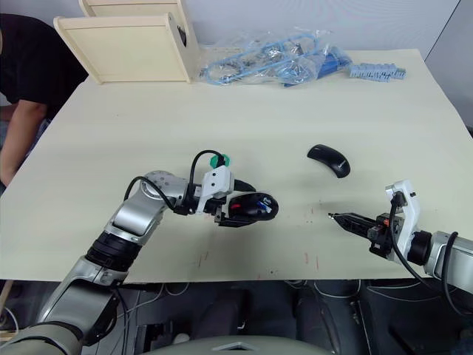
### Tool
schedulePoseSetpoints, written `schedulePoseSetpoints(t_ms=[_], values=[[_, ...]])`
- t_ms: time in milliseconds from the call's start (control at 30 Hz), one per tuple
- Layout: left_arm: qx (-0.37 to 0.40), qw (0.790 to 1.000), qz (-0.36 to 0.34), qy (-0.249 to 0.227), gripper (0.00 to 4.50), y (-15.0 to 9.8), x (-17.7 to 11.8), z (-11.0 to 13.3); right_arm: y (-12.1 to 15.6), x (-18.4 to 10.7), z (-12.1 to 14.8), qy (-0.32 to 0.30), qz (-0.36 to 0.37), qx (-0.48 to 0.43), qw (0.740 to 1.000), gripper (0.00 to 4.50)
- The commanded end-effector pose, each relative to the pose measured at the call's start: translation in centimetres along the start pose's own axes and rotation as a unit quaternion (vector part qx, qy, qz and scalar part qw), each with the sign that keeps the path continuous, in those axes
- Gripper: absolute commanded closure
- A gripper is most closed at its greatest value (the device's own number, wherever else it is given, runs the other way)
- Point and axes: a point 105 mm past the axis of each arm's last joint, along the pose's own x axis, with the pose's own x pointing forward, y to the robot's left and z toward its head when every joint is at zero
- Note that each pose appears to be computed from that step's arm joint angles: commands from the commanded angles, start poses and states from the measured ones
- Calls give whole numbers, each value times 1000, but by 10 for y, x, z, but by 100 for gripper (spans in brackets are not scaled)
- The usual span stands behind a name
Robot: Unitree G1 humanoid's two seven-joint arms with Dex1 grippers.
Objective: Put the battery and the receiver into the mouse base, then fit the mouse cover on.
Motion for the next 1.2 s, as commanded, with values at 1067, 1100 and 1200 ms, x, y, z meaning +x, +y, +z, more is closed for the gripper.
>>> schedulePoseSetpoints(t_ms=[1067, 1100, 1200], values=[[8, 1000, 14, -22, 151, 2, 4, 11, 27, 19, 20, 38, 23, -82, 996, 450], [8, 1000, 16, -23, 151, 2, 5, 12, 31, 22, 23, 43, 29, -89, 995, 450], [6, 1000, 19, -21, 151, 3, 7, 12, 41, 31, 34, 53, 38, -116, 991, 450]])
